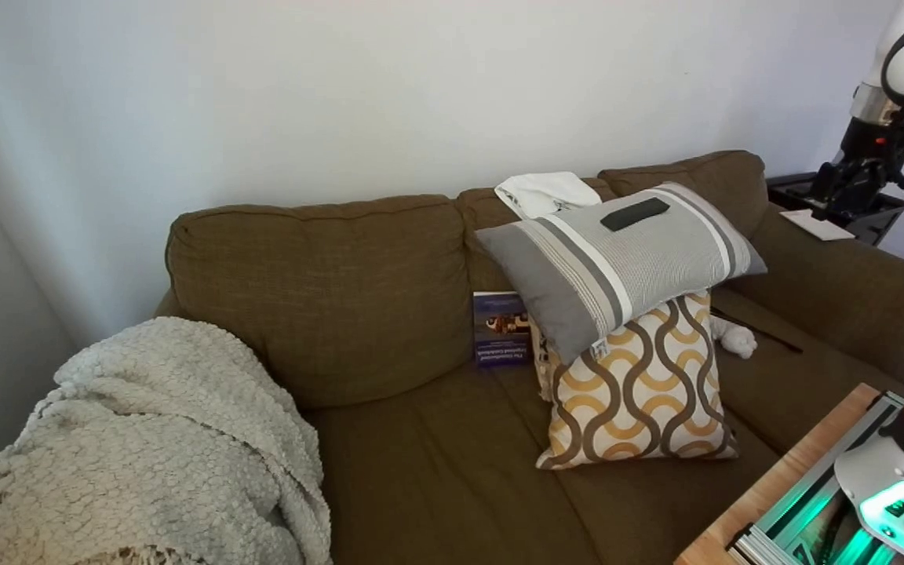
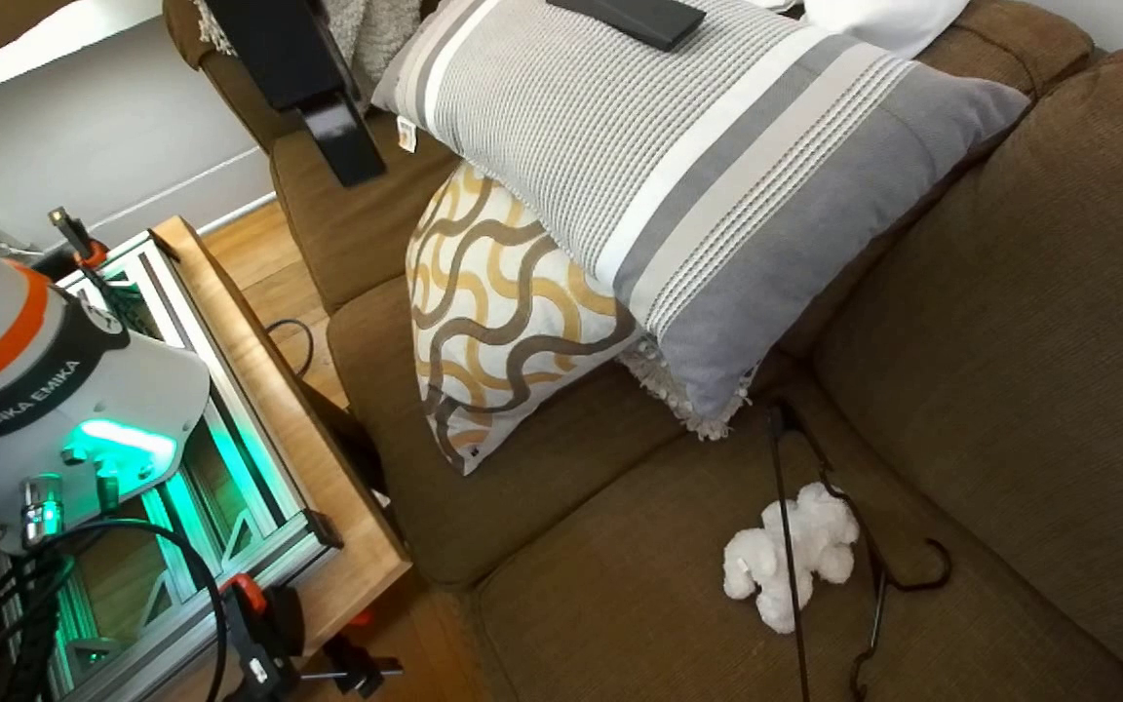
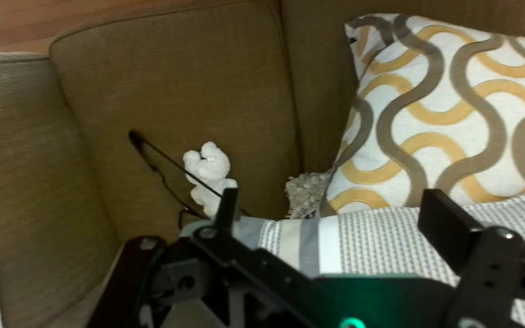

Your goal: Put the clothing hanger on the pillow

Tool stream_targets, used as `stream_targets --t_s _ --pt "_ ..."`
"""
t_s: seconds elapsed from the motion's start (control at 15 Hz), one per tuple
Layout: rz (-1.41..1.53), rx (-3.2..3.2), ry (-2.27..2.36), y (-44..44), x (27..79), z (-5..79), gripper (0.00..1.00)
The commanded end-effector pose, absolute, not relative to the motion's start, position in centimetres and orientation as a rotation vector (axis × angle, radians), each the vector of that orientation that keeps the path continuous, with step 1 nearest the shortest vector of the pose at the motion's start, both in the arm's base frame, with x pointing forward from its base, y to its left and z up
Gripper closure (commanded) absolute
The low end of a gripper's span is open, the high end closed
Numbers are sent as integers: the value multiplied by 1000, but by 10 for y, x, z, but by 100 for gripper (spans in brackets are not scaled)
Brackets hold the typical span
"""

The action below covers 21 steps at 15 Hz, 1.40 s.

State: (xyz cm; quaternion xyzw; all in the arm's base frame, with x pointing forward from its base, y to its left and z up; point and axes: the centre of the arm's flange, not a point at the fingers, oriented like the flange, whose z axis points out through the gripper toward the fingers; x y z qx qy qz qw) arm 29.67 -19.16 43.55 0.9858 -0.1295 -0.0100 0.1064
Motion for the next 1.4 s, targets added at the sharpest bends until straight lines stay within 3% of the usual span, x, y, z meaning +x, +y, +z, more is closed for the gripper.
stream_targets --t_s 0.0,0.33,0.67,0.93,1.33 --pt "-96 2864 -419 -264 318 402 0" --pt "-249 2883 -532 -323 325 356 0" --pt "-238 2847 -520 -308 316 355 0" --pt "-218 2809 -184 -336 313 332 0" --pt "-450 2699 84 -393 299 265 0"
